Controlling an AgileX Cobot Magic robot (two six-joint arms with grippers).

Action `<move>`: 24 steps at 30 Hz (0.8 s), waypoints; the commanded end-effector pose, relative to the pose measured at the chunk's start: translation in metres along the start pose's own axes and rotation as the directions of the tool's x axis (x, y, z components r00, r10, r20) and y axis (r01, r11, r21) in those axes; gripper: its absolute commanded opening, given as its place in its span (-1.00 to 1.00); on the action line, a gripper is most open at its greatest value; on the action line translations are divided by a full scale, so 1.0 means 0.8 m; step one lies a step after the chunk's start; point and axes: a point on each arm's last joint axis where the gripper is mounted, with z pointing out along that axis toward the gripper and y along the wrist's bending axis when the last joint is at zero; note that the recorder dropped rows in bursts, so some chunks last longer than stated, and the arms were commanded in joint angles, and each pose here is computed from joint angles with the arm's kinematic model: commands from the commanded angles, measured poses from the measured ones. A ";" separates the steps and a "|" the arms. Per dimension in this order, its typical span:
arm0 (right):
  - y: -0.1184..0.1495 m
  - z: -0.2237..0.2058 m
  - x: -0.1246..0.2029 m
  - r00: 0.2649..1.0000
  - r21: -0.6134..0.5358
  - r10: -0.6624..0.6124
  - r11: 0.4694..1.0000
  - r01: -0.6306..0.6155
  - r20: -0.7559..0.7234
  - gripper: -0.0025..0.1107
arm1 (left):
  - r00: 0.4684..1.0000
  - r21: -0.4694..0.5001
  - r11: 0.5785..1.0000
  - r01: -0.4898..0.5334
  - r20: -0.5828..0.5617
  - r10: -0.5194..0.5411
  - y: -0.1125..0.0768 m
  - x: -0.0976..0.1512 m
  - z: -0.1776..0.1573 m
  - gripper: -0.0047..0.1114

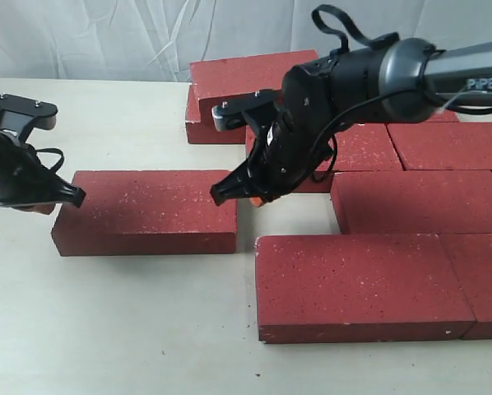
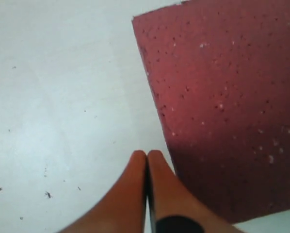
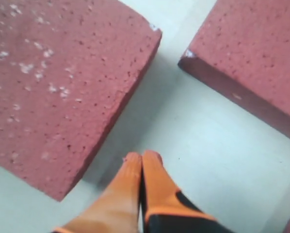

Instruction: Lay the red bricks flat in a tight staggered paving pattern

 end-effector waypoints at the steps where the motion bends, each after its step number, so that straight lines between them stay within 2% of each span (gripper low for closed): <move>1: 0.015 -0.046 -0.010 0.996 -0.107 0.025 0.994 -0.016 0.082 -0.97 | 0.990 -0.023 0.993 0.120 0.071 -0.118 0.023 -0.004 -0.005 -0.92; 3: 0.031 -0.053 -0.011 0.995 -0.230 0.036 0.973 -0.014 0.089 -0.97 | 0.975 -0.008 0.980 0.201 0.101 -0.199 0.031 -0.006 -0.006 -0.92; 5: 0.052 -0.053 -0.011 0.990 -0.348 -0.058 0.932 0.101 0.131 -0.97 | 0.963 0.002 0.971 0.241 0.124 -0.239 0.036 -0.008 -0.006 -0.92; 7: 0.065 -0.043 -0.013 0.982 -0.388 -0.081 0.911 0.142 0.168 -0.97 | 0.963 0.001 0.971 0.241 0.124 -0.239 0.036 -0.008 -0.004 -0.92; 11: 0.067 -0.014 -0.031 0.990 -0.360 -0.039 0.929 0.087 0.139 -0.97 | 0.956 0.020 0.960 0.280 0.089 -0.281 0.034 -0.005 0.010 -0.92; 15: 0.061 0.007 -0.052 0.996 -0.295 -0.064 0.952 0.079 0.062 -0.97 | 0.945 0.037 0.946 0.322 0.052 -0.324 0.033 -0.002 0.024 -0.92; 18: 0.057 0.021 -0.054 0.995 -0.259 -0.097 0.961 0.096 0.011 -0.97 | 0.941 0.042 0.942 0.333 0.053 -0.335 0.032 -0.003 0.024 -0.92; 24: 0.053 0.027 -0.052 0.995 -0.241 -0.099 0.966 0.095 -0.002 -0.97 | 0.932 0.061 0.933 0.355 0.051 -0.359 0.030 -0.003 0.024 -0.92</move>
